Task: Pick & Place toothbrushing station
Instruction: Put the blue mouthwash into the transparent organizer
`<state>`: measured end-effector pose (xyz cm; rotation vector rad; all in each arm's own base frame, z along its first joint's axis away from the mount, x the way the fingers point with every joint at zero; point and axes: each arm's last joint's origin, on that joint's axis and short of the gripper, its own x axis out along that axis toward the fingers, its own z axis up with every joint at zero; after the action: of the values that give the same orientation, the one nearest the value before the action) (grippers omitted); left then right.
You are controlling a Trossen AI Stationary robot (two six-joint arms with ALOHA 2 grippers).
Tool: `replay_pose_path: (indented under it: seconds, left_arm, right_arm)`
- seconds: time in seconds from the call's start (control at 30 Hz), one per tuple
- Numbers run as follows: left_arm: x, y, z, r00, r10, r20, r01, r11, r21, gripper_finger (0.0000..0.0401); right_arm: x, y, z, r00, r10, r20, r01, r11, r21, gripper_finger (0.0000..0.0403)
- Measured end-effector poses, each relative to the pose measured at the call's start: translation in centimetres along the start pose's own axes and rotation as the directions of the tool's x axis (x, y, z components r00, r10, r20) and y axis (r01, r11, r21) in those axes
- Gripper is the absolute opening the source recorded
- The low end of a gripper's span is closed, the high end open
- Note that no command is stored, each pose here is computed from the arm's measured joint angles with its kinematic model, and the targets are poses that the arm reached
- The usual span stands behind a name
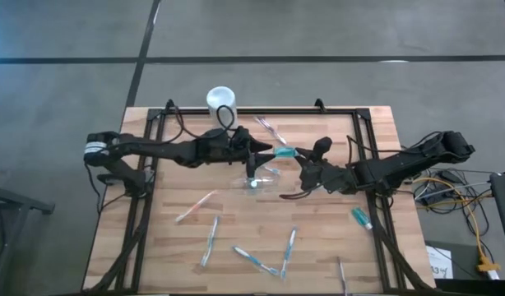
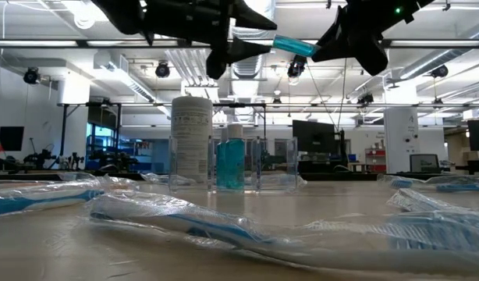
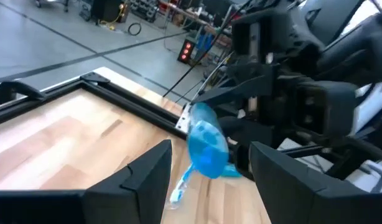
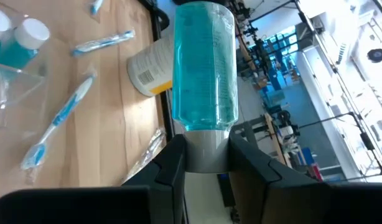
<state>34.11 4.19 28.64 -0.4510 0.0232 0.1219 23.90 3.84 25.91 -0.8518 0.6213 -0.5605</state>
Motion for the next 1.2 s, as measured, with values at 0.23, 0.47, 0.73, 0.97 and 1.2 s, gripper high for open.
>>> replay_pose_path:
  seconds: [0.23, 0.47, 0.73, 0.97, 1.2]
  left_arm:
    - [1.3, 0.8, -0.2, 0.999, 0.022, -0.027, -0.022, 1.000, 0.002, 0.0221]
    - [2.0, 0.7, 0.0, 1.000, 0.001, -0.029, 0.000, 1.000, 0.026, 0.0221]
    - [2.4, 0.8, -0.4, 0.998, -0.035, -0.060, 0.038, 0.998, 0.042, 0.0208]
    - [2.4, 0.7, -0.3, 0.997, -0.052, -0.049, 0.055, 0.996, 0.066, 0.0115]
    - [2.4, 0.6, -0.2, 0.997, -0.063, -0.053, 0.067, 0.995, 0.080, 0.0076]
  right_arm:
    - [0.2, 0.2, 0.1, 1.000, -0.003, -0.001, 0.003, 1.000, -0.014, 0.0086]
    - [0.6, 0.8, 0.4, 1.000, -0.006, 0.005, 0.006, 0.999, -0.031, 0.0087]
    - [0.8, 0.9, 0.6, 1.000, -0.009, 0.014, 0.009, 0.999, -0.048, 0.0088]
    - [0.9, 1.0, 0.8, 1.000, -0.015, 0.019, 0.016, 0.998, -0.055, 0.0088]
    - [0.9, 1.0, 0.8, 1.000, -0.018, 0.020, 0.019, 0.998, -0.056, 0.0089]
